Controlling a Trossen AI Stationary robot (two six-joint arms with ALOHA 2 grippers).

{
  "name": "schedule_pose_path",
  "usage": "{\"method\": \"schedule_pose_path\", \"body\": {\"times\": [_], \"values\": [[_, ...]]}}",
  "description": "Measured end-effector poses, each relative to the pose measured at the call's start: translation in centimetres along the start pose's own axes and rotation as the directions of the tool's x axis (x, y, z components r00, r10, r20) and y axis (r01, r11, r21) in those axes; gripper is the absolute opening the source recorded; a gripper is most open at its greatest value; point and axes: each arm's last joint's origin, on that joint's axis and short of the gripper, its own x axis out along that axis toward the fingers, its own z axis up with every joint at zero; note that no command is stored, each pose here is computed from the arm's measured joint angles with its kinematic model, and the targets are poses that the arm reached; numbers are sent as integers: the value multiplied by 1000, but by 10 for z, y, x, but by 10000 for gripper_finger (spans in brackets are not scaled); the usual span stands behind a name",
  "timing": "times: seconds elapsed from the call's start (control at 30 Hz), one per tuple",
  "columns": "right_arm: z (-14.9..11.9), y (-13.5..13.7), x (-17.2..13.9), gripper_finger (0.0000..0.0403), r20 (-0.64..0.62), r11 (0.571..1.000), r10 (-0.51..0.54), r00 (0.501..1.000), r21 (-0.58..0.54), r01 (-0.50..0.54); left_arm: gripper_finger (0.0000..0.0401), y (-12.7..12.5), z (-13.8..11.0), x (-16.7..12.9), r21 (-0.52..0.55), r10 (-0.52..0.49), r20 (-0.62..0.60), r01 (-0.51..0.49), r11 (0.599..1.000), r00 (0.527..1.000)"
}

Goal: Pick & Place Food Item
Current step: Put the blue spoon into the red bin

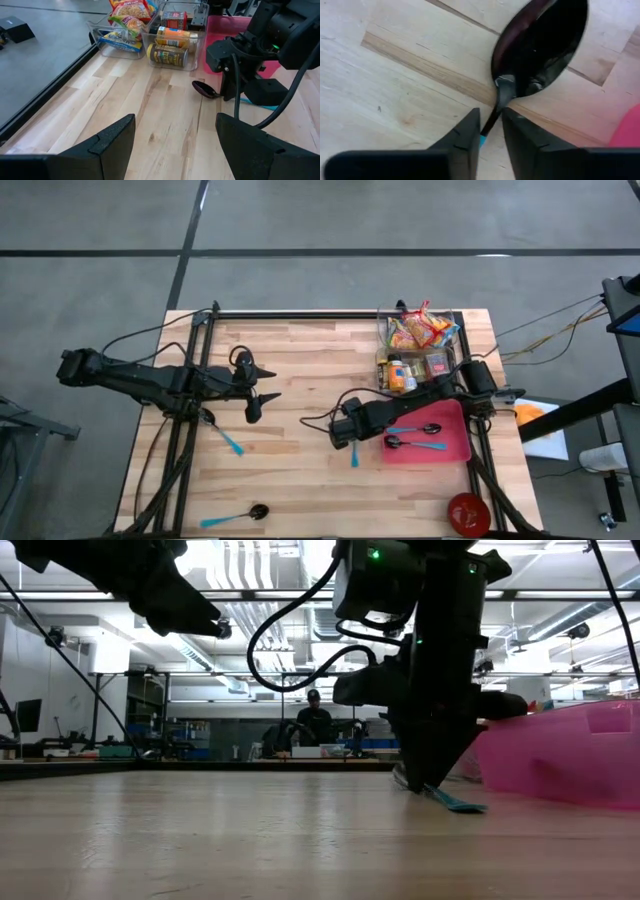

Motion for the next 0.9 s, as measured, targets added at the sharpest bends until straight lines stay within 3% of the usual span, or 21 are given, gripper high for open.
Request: {"method": "schedule_pose_path", "body": {"times": [0.23,0.7,0.9], "values": [[0,0,0,15,12,1000,-2,1000,-12,2,281,0,0,0,0,0,0,0,1000,1000],[1,0,0,24,25,1000,0,1000,-22,1,281,0,0,0,-3,0,0,0,1000,1000],[8,2,-21,24,94,997,54,994,-56,-49,281,0,0,0,-3,0,0,0,1000,1000]]}}
